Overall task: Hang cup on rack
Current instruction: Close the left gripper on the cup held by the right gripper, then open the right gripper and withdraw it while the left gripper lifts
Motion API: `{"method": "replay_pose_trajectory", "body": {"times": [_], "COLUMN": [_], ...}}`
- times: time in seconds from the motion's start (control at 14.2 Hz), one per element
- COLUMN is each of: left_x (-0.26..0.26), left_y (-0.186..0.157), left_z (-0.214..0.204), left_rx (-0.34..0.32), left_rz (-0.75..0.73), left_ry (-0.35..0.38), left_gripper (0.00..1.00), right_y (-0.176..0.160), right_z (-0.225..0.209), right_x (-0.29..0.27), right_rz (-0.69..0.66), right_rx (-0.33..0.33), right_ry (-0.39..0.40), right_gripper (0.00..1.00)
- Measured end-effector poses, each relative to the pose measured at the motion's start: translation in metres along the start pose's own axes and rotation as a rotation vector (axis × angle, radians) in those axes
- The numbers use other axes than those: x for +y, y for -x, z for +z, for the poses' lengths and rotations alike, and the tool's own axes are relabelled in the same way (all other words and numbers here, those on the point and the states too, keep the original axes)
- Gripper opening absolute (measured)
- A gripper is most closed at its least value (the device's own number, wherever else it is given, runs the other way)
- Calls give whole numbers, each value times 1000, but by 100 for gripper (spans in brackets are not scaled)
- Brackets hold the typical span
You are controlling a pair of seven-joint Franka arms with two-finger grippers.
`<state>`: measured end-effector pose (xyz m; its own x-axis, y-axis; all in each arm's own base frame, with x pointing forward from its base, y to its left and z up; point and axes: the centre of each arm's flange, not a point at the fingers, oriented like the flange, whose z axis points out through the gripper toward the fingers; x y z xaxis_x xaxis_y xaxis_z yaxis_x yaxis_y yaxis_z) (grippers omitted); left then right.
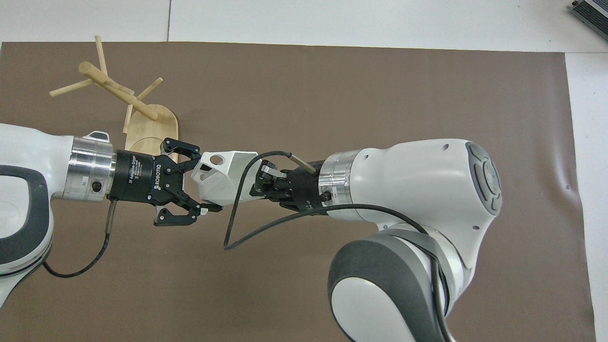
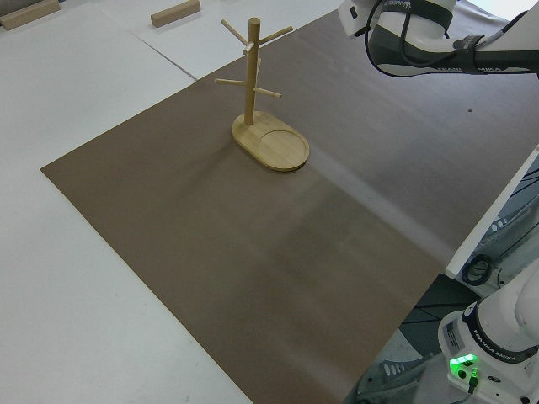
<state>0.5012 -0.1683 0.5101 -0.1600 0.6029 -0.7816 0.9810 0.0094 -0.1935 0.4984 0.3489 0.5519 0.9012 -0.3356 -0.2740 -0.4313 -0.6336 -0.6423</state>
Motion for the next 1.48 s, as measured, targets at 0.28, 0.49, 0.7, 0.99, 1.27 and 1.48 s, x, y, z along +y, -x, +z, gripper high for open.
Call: {"method": "replay_pose_trajectory", "body": {"times": [0.28, 0.49, 0.7, 0.99, 1.27, 1.48], "left_x": [4, 4, 8, 20, 30, 36], "left_y": [-10, -12, -23, -44, -69, -77], "left_z": [-9, -10, -10, -13, -14, -21], "left_rx": [40, 62, 102, 149, 160, 151], "left_rz": [-17, -32, -67, -153, -234, -297], "left_ry": [16, 24, 63, 183, 327, 430], "left_gripper": [73, 73, 73, 73, 73, 73], "right_y": [-2, -2, -2, -8, -19, -38], "right_z": [-1, -1, -1, -2, -7, -19], "right_x": [1, 1, 1, 6, 13, 23], "right_rz": [3, 3, -6, -113, -195, -242], "right_rx": [2, 2, 3, 39, 75, 109], "right_ry": [-1, -1, -1, 46, 90, 112], "right_gripper": [53, 85, 100, 100, 100, 100]}}
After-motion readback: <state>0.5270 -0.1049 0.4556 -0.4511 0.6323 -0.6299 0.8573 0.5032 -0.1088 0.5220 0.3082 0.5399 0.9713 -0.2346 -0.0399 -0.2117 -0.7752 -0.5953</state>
